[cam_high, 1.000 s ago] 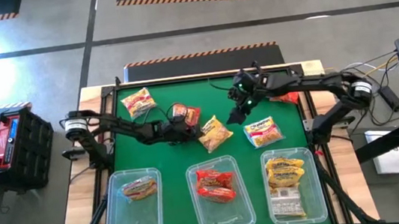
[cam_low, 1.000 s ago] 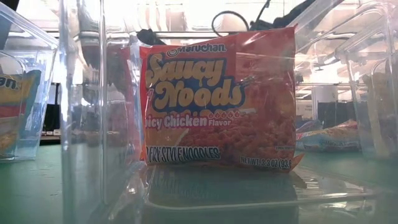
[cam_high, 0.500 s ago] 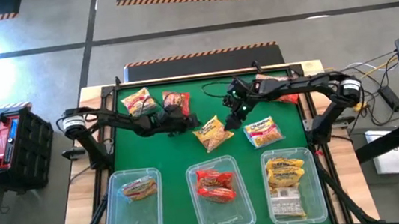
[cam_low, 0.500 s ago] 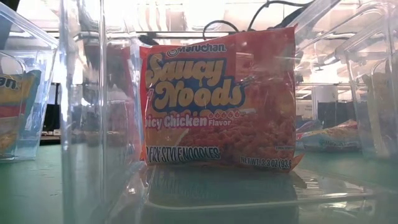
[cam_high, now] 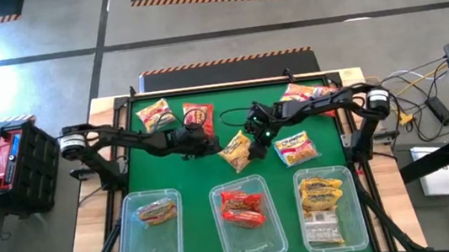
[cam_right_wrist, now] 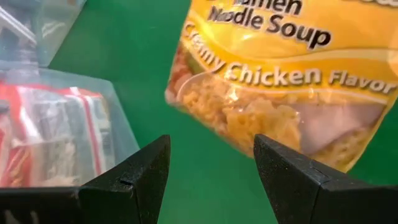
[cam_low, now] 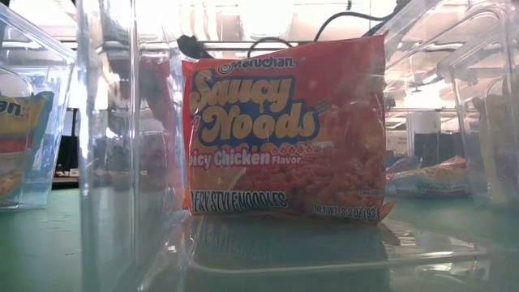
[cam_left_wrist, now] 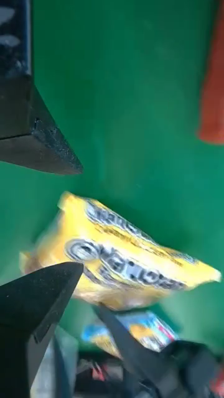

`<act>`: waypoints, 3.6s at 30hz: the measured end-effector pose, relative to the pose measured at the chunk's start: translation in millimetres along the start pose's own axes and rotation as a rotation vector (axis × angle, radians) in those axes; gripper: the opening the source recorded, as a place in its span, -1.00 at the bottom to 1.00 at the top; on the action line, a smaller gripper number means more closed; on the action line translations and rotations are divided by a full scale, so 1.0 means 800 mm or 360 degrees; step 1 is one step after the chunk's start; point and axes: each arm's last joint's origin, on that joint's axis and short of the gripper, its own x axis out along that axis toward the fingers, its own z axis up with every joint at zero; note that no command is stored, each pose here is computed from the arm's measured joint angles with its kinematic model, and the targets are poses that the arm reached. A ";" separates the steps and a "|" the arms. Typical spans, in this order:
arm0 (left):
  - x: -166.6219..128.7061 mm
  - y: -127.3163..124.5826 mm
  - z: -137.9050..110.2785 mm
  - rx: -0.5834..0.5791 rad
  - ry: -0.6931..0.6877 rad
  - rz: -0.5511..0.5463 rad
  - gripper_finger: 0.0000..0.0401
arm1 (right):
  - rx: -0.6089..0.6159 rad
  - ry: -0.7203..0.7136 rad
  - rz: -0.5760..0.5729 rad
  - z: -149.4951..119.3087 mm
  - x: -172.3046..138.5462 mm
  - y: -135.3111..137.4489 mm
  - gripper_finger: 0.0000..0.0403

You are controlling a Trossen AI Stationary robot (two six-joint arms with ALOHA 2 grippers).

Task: Sort Maruchan noodles
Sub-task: Put the yellow noodle pack into the right transparent bin

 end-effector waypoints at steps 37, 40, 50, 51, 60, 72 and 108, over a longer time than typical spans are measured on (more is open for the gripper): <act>0.015 -0.025 0.016 0.0325 -0.0289 -0.0328 0.14 | -0.0081 0.0120 -0.0120 -0.008 0.034 -0.032 0.09; 0.015 -0.029 0.017 0.0417 -0.0301 -0.0332 0.14 | -0.0110 0.0117 -0.0125 -0.008 0.034 -0.032 0.09; 0.039 -0.029 0.015 0.0476 -0.0171 -0.0333 0.14 | -0.0153 0.0122 -0.0122 -0.009 0.034 -0.032 0.09; 0.042 -0.030 0.014 0.0491 -0.0136 -0.0341 0.14 | -0.0154 0.0122 -0.0120 -0.009 0.034 -0.032 0.09; 0.070 -0.052 0.017 0.0613 -0.0001 -0.0378 0.14 | -0.0152 0.0125 -0.0121 -0.009 0.034 -0.033 0.09; 0.069 -0.052 0.016 0.0671 0.0094 -0.0275 -0.38 | -0.0179 0.0107 -0.0148 -0.007 0.016 -0.032 0.09; -0.185 -0.099 0.006 0.1049 -0.0072 -0.0381 -0.39 | -0.0476 -0.0188 -0.0365 -0.006 -0.106 0.010 0.09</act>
